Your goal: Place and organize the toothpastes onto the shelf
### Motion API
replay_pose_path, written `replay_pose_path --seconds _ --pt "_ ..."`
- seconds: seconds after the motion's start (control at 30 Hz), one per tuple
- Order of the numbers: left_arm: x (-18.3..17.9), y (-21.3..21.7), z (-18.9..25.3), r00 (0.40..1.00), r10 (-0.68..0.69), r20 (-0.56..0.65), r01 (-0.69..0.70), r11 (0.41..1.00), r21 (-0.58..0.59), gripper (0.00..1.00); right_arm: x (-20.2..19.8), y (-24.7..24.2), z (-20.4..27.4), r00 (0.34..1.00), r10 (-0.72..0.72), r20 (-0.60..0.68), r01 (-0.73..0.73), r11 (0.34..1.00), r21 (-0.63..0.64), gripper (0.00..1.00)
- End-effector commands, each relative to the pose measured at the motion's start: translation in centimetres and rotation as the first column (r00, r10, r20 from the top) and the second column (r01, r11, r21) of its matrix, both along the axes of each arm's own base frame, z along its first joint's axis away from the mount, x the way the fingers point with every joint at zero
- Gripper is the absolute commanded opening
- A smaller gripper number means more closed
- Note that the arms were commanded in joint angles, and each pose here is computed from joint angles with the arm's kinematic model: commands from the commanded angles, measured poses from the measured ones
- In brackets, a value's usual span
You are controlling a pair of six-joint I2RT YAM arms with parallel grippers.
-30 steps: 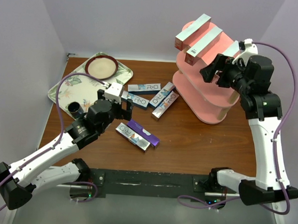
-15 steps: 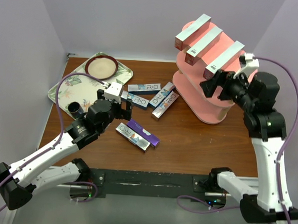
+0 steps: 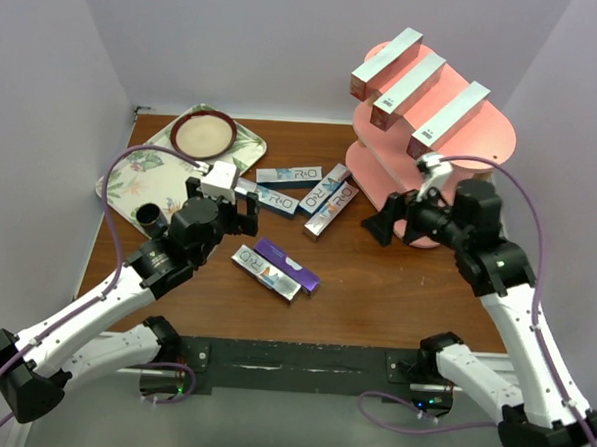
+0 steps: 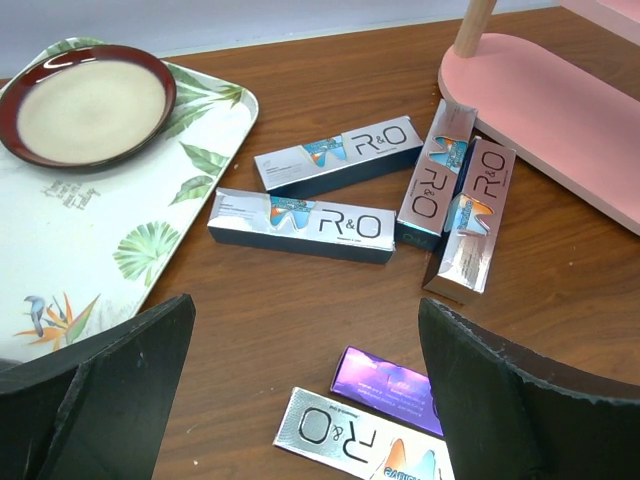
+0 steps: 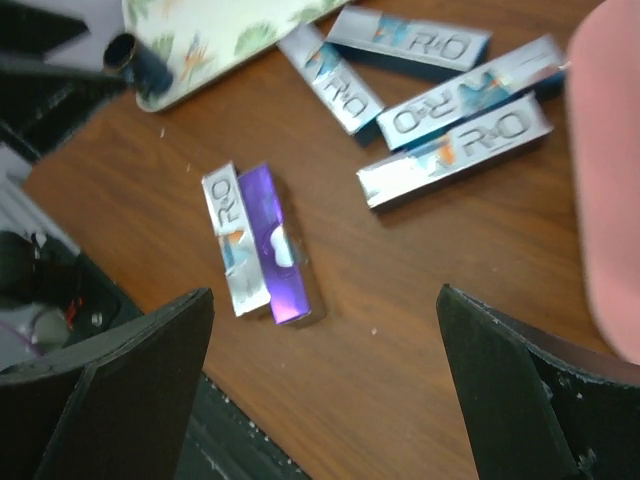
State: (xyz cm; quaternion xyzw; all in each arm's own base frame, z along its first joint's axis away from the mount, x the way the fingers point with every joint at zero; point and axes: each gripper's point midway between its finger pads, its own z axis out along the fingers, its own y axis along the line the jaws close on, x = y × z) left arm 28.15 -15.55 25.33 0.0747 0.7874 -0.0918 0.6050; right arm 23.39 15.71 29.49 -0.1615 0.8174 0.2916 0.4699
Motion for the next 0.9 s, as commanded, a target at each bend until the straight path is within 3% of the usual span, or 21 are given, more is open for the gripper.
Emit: replay_pose_path --seconds 0.0,0.2,0.47,0.63,0.87 --pt "0.3 1.0 0.4 0.998 0.054 0.017 -0.053 0.998 -0.017 0.99 0.2 5.0 -2.0 0.995 0.092 0.028 -0.092 0.996 -0.011 0.98" --pt "0.4 1.5 0.2 0.997 0.08 0.017 -0.08 0.997 0.004 0.98 -0.1 9.4 -7.4 0.988 0.155 -0.001 -0.155 0.986 -0.057 0.98" --pt "0.5 1.9 0.1 0.995 0.096 0.016 -0.097 0.995 0.016 0.98 -2.2 11.3 -16.8 0.981 0.194 -0.003 -0.191 0.965 -0.18 0.98" --pt "0.5 1.8 -0.1 0.995 0.094 0.011 -0.095 0.995 0.023 0.97 -1.2 11.2 -18.6 0.983 0.159 0.092 -0.143 0.977 -0.157 0.98" --pt "0.5 2.1 -0.1 0.994 0.104 0.012 -0.104 0.994 0.027 0.97 -2.3 11.9 -21.7 0.968 0.249 0.038 -0.236 0.951 -0.199 0.98"
